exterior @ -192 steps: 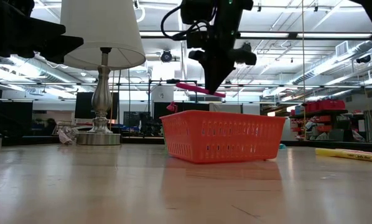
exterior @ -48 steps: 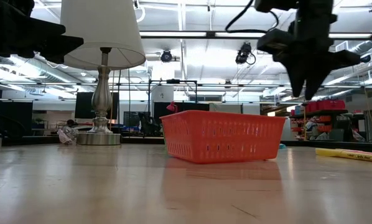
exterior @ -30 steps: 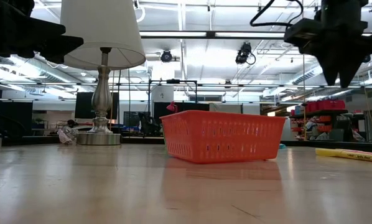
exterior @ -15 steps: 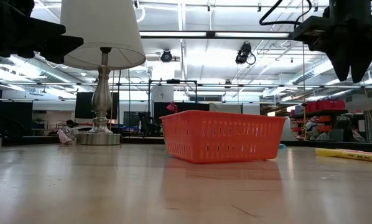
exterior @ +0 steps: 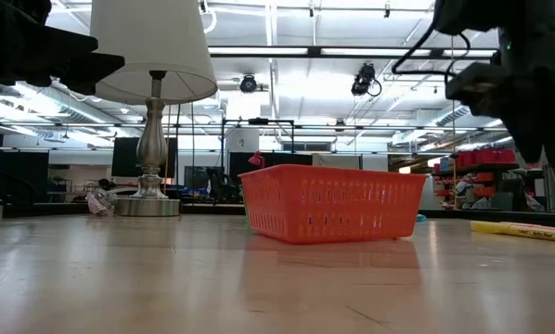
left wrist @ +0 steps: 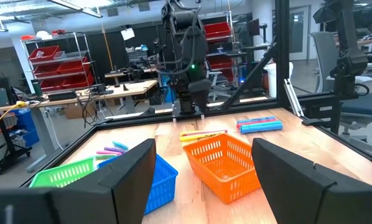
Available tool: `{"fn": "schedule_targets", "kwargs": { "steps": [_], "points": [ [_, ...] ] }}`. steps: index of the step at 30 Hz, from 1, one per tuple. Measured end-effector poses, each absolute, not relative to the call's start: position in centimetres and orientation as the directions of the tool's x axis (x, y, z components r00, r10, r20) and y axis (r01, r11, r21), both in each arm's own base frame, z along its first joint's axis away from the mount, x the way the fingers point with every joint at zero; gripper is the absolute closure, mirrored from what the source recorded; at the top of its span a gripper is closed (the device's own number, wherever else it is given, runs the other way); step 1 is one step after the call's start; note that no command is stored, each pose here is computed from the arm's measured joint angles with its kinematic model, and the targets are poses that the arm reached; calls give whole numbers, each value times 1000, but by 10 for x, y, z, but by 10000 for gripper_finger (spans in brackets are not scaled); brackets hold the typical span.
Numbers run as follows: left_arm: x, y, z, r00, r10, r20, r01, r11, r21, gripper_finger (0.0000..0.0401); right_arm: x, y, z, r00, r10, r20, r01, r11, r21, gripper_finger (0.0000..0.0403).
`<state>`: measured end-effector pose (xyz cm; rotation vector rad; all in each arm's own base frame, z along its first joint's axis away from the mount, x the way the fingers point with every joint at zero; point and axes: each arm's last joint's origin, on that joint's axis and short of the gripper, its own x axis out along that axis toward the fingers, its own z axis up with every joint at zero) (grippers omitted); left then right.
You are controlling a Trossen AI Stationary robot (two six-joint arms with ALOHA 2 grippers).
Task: Pick & Place Markers
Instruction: Put the right yellow pen into the blue bin
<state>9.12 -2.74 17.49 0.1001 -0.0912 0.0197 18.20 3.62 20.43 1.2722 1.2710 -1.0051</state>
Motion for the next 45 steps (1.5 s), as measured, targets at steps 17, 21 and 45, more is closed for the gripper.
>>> {"fn": "schedule_targets", "kwargs": {
  "steps": [17,21,45],
  "points": [
    [91,-27,175,996,15,92,-24,995,99,128,179,44,175,97,78,-992,992,71,102,285],
    [91,-27,175,996,15,92,-24,995,99,128,181,44,171,78,53,-996,995,56,81,285],
    [91,-27,175,996,15,92,-24,995,99,128,191,51,147,-5,-24,-1000,996,90,-7,285]
  ]
}}
